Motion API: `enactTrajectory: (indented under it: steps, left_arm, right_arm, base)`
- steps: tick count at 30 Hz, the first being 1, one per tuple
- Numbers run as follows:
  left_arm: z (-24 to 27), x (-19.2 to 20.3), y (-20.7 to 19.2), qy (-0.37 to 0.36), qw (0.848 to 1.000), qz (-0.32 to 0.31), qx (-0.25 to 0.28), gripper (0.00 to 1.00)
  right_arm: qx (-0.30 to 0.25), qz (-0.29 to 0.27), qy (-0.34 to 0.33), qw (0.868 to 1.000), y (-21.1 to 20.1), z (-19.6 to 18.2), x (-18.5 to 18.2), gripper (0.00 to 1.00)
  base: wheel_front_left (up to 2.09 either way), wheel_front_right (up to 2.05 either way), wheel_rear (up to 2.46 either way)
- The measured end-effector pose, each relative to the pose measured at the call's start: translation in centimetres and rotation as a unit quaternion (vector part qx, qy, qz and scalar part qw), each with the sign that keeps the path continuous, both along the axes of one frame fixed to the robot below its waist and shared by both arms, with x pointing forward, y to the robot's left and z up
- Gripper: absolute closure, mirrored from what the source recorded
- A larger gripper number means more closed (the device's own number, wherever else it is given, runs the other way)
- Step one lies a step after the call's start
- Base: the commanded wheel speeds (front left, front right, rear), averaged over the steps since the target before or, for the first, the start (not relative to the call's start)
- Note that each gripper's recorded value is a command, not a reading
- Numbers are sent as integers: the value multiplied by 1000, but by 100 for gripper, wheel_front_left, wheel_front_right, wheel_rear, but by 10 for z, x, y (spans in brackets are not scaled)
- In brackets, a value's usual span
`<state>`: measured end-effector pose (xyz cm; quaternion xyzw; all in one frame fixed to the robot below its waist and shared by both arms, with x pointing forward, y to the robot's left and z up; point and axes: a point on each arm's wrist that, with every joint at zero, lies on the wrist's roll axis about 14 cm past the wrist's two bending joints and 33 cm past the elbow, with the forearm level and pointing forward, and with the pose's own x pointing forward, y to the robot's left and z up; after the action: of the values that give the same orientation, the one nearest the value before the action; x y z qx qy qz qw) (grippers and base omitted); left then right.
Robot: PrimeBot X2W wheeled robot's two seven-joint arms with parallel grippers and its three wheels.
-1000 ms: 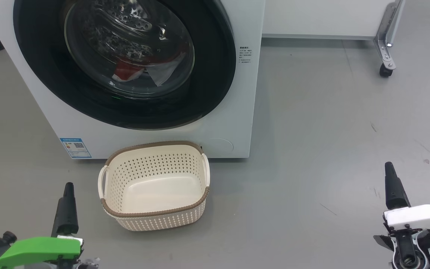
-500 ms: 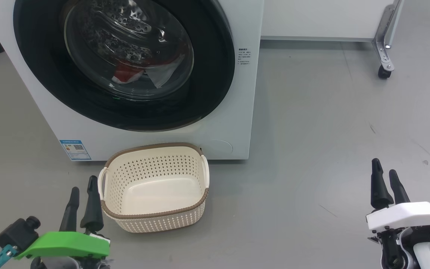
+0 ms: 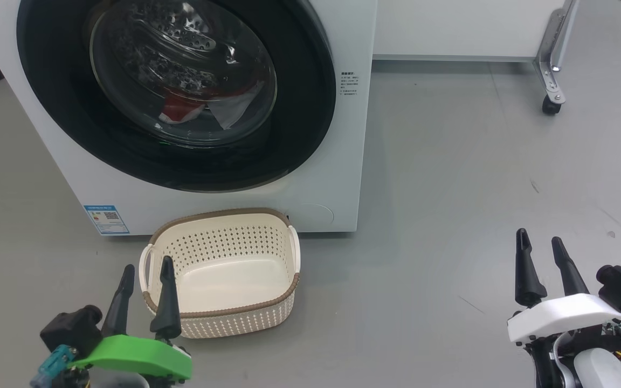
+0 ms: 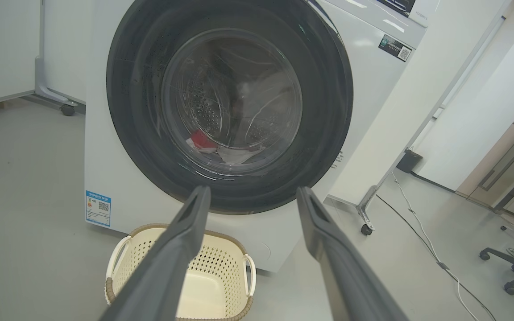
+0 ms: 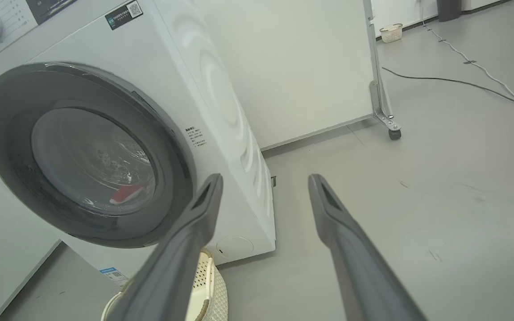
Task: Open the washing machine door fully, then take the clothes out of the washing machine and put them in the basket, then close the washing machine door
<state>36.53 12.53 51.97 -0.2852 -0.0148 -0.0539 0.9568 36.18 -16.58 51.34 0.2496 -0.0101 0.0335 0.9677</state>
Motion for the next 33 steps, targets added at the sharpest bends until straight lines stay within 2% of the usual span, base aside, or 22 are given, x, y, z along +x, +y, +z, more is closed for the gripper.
enactTrajectory:
  steps: [5,13,22,27,33]
  left_arm:
    - [-6,-2,-8,1,998,-5,57,0]
    - [-11,-3,-10,3,996,4,90,0]
    - [-21,-9,-25,-2,987,-13,159,0]
    - [-30,-11,-26,11,986,-14,164,0]
    - [-41,-13,-25,35,990,-11,139,0]
  right_arm:
    - [-48,9,-4,999,5,-1,-2,0]
    - [-103,21,-4,994,14,-6,-5,0]
    - [-165,34,-16,986,23,-6,-7,0]
    - [-176,42,-16,983,29,-8,-8,0]
    - [-167,37,-8,985,29,-12,-8,0]
  base:
    - [0,0,0]
    - [0,0,0]
    - [0,0,0]
    - [0,0,0]
    - [0,0,0]
